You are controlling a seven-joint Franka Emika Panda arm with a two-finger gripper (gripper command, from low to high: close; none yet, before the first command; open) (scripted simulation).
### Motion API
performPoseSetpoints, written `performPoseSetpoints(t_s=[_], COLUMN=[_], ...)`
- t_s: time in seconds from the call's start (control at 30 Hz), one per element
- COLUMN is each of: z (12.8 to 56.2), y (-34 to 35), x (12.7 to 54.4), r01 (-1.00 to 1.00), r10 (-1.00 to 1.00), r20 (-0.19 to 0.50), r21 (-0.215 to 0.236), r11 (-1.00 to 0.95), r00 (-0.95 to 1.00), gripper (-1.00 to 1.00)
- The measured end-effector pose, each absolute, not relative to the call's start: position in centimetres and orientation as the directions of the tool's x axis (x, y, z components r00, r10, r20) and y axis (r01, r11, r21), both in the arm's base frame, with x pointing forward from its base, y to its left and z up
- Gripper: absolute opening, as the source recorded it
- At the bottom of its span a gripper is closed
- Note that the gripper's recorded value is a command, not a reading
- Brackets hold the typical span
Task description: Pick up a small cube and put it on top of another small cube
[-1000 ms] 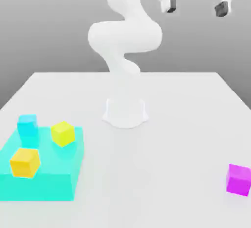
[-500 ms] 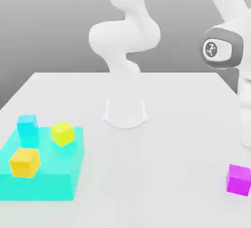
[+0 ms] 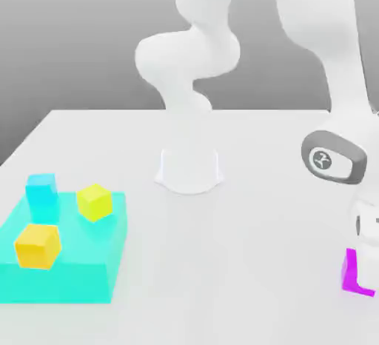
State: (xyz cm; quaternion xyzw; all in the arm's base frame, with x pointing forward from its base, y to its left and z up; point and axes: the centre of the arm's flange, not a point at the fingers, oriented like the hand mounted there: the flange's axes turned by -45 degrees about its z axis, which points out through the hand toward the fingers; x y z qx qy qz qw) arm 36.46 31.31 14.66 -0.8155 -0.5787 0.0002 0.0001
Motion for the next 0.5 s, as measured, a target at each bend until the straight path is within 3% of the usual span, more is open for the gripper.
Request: performPoseSetpoints(t_s=[0.17,0.37,0.5], z=[20.1,24.3,27.1], y=[29.5,15.7,3.0], x=[38.0,45.6,48.1], r01=[0.919,0.638,0.310], r10=[0.919,0.638,0.310], r20=[-0.004,-0.013,-0.008], r21=[0.005,0.033,0.041], r11=[-0.395,-0.770,-0.950], r00=[0.395,0.770,0.951], gripper=[-1.00,-1.00,-1.00])
